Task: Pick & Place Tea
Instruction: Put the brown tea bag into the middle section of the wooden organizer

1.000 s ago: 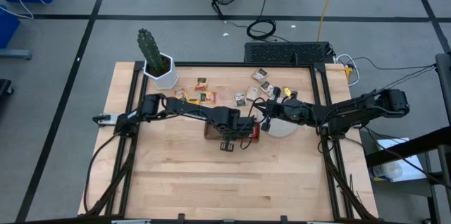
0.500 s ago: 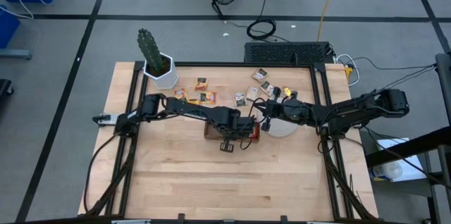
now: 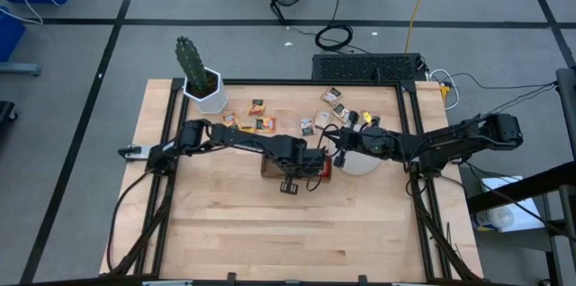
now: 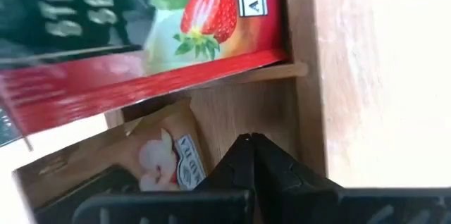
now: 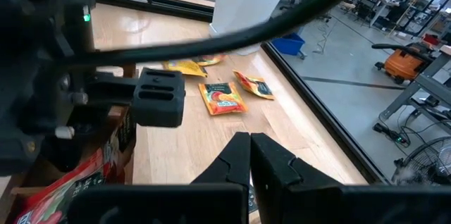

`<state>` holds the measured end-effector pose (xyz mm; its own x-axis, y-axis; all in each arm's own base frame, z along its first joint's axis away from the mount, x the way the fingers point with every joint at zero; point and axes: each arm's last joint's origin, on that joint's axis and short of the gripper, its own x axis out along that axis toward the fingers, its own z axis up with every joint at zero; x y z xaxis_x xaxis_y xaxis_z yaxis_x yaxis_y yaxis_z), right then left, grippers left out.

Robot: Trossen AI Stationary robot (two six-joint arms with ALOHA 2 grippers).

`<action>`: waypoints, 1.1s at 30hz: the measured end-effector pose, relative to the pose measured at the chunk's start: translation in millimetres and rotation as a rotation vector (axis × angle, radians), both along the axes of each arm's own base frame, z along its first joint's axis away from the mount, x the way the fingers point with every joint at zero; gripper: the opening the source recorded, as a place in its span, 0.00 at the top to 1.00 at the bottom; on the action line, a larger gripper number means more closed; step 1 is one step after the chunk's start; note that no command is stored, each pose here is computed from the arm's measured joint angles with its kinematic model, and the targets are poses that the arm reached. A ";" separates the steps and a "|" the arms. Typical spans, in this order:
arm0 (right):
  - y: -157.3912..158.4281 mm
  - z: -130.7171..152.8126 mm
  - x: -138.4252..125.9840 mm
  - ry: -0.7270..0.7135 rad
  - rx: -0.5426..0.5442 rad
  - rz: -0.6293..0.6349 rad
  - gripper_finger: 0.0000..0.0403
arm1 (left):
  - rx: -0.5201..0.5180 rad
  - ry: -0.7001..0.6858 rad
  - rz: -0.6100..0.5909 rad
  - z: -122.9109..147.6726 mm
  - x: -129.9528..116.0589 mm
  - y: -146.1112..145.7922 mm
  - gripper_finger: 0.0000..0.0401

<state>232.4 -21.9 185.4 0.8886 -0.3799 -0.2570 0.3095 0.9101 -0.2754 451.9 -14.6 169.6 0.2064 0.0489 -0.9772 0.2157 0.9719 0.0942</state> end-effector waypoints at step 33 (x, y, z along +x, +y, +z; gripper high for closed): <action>8.0 44.0 -64.7 0.004 0.002 0.022 1.00 | -0.066 -0.580 -0.112 119.3 -99.3 12.2 1.00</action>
